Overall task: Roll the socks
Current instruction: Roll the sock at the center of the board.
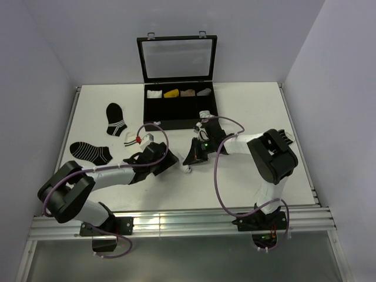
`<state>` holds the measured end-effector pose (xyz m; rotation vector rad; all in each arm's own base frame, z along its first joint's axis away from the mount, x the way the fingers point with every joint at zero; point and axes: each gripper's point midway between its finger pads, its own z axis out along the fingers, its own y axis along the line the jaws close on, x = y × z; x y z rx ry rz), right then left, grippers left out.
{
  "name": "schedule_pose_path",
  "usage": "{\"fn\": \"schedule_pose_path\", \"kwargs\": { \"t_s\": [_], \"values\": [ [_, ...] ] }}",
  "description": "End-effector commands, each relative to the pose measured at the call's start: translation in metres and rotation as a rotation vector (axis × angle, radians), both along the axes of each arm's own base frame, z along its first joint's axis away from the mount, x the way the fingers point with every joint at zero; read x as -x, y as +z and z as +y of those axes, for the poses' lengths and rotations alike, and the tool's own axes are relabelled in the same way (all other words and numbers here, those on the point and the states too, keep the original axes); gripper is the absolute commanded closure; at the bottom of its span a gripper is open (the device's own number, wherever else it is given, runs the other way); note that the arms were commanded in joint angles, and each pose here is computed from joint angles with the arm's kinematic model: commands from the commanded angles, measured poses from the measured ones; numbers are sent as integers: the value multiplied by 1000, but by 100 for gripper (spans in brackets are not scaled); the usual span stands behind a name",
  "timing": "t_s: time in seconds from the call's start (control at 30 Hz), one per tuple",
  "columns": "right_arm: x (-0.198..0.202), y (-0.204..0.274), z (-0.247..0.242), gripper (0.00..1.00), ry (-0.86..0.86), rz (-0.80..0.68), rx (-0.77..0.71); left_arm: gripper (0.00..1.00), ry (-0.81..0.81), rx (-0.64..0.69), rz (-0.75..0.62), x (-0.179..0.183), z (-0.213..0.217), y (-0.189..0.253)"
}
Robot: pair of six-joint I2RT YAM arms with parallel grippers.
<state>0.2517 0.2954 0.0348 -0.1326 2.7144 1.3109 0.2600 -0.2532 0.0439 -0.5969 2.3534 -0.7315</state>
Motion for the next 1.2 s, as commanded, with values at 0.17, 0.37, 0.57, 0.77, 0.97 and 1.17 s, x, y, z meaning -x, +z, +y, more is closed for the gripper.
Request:
{"fn": "schedule_pose_path", "kwargs": {
  "t_s": [0.17, 0.37, 0.57, 0.77, 0.97, 1.17],
  "values": [
    [-5, -30, -11, 99, -18, 88, 32, 26, -38, -1, -6, -15, -21, -6],
    [-17, -13, -12, 90, -21, -36, 25, 47, -44, -61, 55, -17, -23, -24],
    [-33, 27, -26, 74, -27, -313, 113, 69, -60, -114, 98, -15, -21, -31],
    [-37, 49, -39, 56, -18, -659, 350, 78, -117, -176, 146, -15, -26, -35],
    [-17, 55, -31, 48, 20, -909, 477, 78, -180, -230, 186, -14, -29, -39],
    [2, 59, -23, 40, 36, -1099, 544, 78, -249, -243, 231, -16, -30, -41]
  ]
}}
